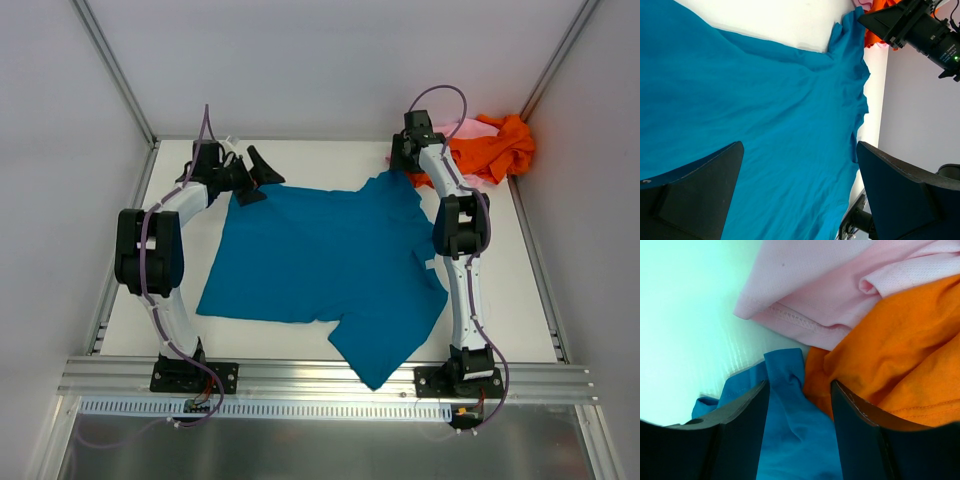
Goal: Fold and stack the t-shirts
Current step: Grap the side of the flattened tshirt furthest away from the robot with both arms
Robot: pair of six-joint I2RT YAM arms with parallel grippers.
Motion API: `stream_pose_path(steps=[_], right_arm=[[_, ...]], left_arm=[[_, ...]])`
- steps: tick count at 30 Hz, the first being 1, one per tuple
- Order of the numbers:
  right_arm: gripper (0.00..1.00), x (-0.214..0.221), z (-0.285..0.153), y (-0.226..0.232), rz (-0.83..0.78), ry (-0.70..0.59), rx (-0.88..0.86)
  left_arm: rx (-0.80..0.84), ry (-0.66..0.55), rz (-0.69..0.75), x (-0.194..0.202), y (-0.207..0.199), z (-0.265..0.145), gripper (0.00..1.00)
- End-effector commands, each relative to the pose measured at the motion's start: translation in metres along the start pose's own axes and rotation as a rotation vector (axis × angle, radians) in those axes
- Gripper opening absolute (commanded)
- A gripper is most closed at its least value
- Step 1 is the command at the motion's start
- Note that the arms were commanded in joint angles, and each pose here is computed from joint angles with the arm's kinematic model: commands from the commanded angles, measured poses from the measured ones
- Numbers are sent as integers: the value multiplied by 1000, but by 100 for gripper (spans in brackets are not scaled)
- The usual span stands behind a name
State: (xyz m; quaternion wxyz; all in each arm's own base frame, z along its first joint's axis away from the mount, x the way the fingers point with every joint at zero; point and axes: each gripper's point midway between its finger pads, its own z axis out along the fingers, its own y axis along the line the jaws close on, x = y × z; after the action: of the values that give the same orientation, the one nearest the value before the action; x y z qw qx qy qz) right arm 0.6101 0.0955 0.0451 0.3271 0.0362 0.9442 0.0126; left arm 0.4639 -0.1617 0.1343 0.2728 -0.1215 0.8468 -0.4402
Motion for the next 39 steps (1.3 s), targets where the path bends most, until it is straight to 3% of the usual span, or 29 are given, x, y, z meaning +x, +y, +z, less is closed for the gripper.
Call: stream_pose_path(steps=[1,39], right_arm=[[56,-48,-37,14,28,-128,-47],[55,-56,-52,32,11,-151,-84]], left_arm=[[39,-14,32,-9,-18,1,99],[60,-17,33,-20,-27,14,99]])
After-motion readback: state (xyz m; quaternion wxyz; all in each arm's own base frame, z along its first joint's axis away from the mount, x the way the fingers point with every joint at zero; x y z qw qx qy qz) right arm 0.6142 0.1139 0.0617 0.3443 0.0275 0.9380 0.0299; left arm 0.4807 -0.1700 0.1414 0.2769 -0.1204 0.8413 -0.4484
